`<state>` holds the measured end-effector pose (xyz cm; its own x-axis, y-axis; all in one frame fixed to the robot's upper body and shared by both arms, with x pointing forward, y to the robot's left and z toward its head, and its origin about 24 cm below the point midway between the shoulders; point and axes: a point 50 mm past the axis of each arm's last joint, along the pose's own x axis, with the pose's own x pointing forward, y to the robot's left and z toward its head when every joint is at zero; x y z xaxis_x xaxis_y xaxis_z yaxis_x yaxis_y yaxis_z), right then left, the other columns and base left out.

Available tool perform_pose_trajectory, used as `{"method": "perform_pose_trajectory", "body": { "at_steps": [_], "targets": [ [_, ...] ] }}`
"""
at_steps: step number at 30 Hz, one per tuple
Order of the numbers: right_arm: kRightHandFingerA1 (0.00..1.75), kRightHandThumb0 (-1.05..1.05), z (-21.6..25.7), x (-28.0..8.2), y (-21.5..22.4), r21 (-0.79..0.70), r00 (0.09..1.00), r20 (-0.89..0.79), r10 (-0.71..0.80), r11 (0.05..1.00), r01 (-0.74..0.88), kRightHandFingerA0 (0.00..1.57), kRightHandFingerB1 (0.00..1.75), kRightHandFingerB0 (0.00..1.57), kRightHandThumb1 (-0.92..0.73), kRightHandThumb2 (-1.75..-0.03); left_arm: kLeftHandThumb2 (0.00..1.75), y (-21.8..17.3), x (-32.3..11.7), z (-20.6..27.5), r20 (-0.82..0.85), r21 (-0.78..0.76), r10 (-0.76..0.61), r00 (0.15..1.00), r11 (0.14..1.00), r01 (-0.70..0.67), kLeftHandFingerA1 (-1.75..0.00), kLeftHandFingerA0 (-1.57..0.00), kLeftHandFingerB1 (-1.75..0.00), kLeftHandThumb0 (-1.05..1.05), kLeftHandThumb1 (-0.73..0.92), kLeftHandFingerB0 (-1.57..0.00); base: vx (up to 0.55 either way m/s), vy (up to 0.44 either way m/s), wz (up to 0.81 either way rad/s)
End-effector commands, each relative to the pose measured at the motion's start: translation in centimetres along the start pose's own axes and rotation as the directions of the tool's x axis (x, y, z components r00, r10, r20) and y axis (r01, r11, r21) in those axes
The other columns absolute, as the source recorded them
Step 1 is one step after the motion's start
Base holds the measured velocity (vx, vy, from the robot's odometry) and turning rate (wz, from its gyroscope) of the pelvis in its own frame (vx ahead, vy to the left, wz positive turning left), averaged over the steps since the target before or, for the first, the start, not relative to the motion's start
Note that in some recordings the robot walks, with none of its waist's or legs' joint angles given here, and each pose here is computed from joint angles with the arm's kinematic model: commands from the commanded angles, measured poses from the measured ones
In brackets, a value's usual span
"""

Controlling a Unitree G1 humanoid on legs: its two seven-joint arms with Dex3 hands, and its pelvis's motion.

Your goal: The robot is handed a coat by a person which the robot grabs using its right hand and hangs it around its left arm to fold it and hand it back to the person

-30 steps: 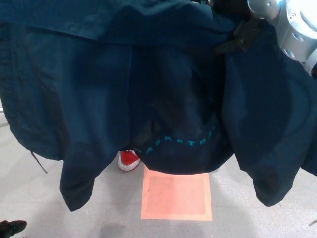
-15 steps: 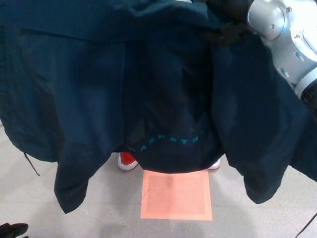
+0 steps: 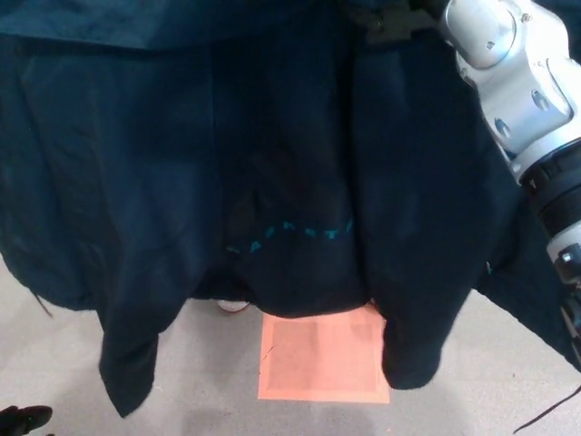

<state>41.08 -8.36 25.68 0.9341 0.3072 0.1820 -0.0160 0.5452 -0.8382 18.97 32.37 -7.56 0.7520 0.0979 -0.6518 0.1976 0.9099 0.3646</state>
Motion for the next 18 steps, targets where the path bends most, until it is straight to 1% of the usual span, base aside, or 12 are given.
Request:
{"method": "perform_pose_trajectory", "body": {
  "at_steps": [1,2,7,8,9,10,11,12,13,14,16,18],
  "targets": [
    [0.81,-0.44,0.5,0.3,-3.3,0.231,0.924,-0.055,-0.377,0.896,0.380,1.24,0.91,1.08,-0.88,-0.66,0.68,-0.2,-0.6,0.9,0.158,-0.057,-0.056,0.986,0.996,0.066,-0.35,-0.28,-0.30,-0.65,0.92,-0.19,0.00,0.000,0.00],
    [0.80,-0.44,1.0,0.5,-3.8,0.228,0.920,-0.049,-0.389,0.892,0.390,1.25,0.97,1.04,-0.87,-0.67,0.66,-0.4,-0.4,1.3,0.177,-0.104,-0.080,0.981,0.990,0.099,-0.33,-0.25,-0.30,-0.64,0.90,-0.16,0.00,0.000,0.00],
    [0.84,-0.46,2.5,1.1,-5.4,0.195,0.914,-0.013,-0.407,0.895,0.401,1.19,0.92,1.03,-0.85,-0.65,0.65,-0.7,-0.2,2.8,0.271,-0.215,-0.122,0.955,0.959,0.184,-0.35,-0.28,-0.31,-0.65,0.85,-0.20,0.00,0.000,0.00],
    [1.04,-0.45,2.7,1.1,-5.6,0.205,0.913,-0.002,-0.409,0.893,0.400,1.14,0.99,0.98,-0.84,-0.65,0.65,-0.7,-0.2,3.2,0.290,-0.213,-0.139,0.947,0.955,0.205,-0.36,-0.31,-0.31,-0.67,0.85,-0.20,0.00,0.000,0.00],
    [1.04,-0.45,2.8,1.1,-5.7,0.210,0.912,0.002,-0.410,0.892,0.400,1.14,0.99,0.98,-0.84,-0.65,0.65,-0.7,-0.2,3.3,0.298,-0.212,-0.147,0.943,0.953,0.216,-0.36,-0.31,-0.31,-0.67,0.85,-0.20,0.00,0.000,0.00],
    [1.03,-0.43,3.1,1.2,-5.9,0.192,0.911,0.018,-0.411,0.896,0.400,1.11,0.96,0.96,-0.84,-0.65,0.65,-0.7,-0.3,3.7,0.322,-0.215,-0.163,0.933,0.947,0.240,-0.36,-0.30,-0.31,-0.72,0.83,-0.19,0.00,0.000,0.00],
    [0.78,-0.45,3.6,1.4,-6.3,0.192,0.913,0.028,-0.408,0.898,0.395,1.20,0.83,0.98,-0.85,-0.66,0.65,-0.9,-0.5,4.6,0.376,-0.215,-0.188,0.908,0.935,0.282,-0.38,-0.31,-0.34,-0.74,0.83,-0.24,0.00,0.000,0.00],
    [0.88,-0.45,4.0,1.5,-6.6,0.193,0.914,0.034,-0.405,0.900,0.392,1.22,1.05,0.98,-0.85,-0.65,0.65,-1.0,-0.7,5.4,0.419,-0.218,-0.212,0.883,0.920,0.324,-0.39,-0.30,-0.35,-0.74,0.82,-0.26,0.00,0.000,0.00],
    [0.88,-0.45,4.2,1.5,-6.7,0.193,0.914,0.038,-0.404,0.901,0.390,1.22,1.05,0.98,-0.85,-0.65,0.65,-1.1,-0.9,5.8,0.445,-0.221,-0.230,0.865,0.908,0.355,-0.39,-0.30,-0.35,-0.74,0.82,-0.26,0.00,0.000,0.00],
    [1.10,-0.45,4.4,1.6,-6.9,0.180,0.911,0.050,-0.409,0.901,0.395,1.22,1.22,0.97,-0.85,-0.66,0.65,-1.3,-1.2,6.4,0.468,-0.205,-0.250,0.848,0.902,0.379,-0.38,-0.31,-0.35,-0.73,0.83,-0.28,0.00,0.000,0.00],
    [1.03,-0.46,5.1,1.8,-7.2,0.175,0.915,0.046,-0.401,0.905,0.388,1.20,1.14,1.00,-0.86,-0.66,0.65,-1.9,-1.9,7.8,0.510,-0.139,-0.320,0.799,0.885,0.443,-0.39,-0.34,-0.34,-0.75,0.83,-0.29,0.00,0.000,0.00],
    [0.78,-0.45,5.4,1.8,-7.5,0.188,0.913,0.056,-0.403,0.903,0.387,1.29,0.96,1.07,-0.85,-0.67,0.66,-2.6,-2.5,8.9,0.531,-0.056,-0.391,0.752,0.869,0.491,-0.38,-0.33,-0.33,-0.74,0.87,-0.26,0.00,0.000,0.00]
  ]
}}
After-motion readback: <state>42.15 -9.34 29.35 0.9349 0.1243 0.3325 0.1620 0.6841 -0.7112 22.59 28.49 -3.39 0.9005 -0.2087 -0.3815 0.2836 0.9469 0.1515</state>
